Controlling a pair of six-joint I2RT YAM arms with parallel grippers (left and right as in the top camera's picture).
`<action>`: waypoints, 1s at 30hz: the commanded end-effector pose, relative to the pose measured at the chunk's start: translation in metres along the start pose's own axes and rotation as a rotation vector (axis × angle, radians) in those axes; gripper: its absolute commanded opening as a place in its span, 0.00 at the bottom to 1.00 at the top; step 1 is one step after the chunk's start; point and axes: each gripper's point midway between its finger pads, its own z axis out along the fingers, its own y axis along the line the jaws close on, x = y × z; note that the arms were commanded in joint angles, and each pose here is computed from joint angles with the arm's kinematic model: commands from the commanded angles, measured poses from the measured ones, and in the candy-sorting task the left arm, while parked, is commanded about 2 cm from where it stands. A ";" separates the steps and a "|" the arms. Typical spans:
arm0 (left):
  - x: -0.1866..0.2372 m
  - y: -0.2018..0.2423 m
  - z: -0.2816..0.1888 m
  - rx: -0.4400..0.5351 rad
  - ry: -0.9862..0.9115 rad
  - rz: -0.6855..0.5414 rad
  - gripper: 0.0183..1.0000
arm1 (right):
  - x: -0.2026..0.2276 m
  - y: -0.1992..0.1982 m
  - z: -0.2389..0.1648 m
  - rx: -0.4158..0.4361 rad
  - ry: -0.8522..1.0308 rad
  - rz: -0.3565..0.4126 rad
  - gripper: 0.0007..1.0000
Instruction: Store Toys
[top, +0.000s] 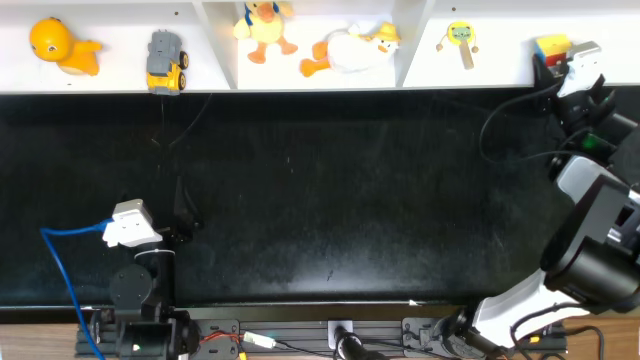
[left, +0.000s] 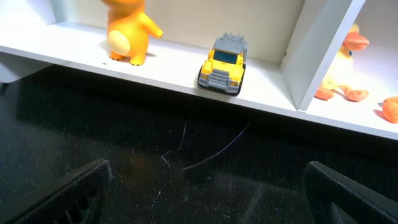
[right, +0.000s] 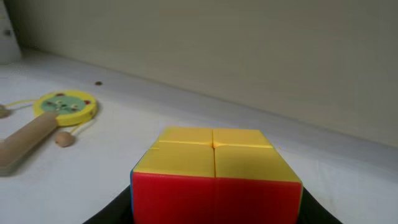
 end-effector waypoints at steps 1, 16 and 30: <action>-0.001 -0.001 0.000 0.009 -0.008 -0.005 1.00 | -0.008 -0.002 -0.001 -0.006 -0.030 0.038 0.04; -0.001 -0.001 0.000 0.009 -0.008 -0.005 1.00 | 0.029 -0.034 0.008 0.153 -0.016 0.199 0.04; -0.001 -0.001 0.000 0.009 -0.007 -0.005 1.00 | 0.038 -0.045 0.029 0.130 0.014 0.224 0.04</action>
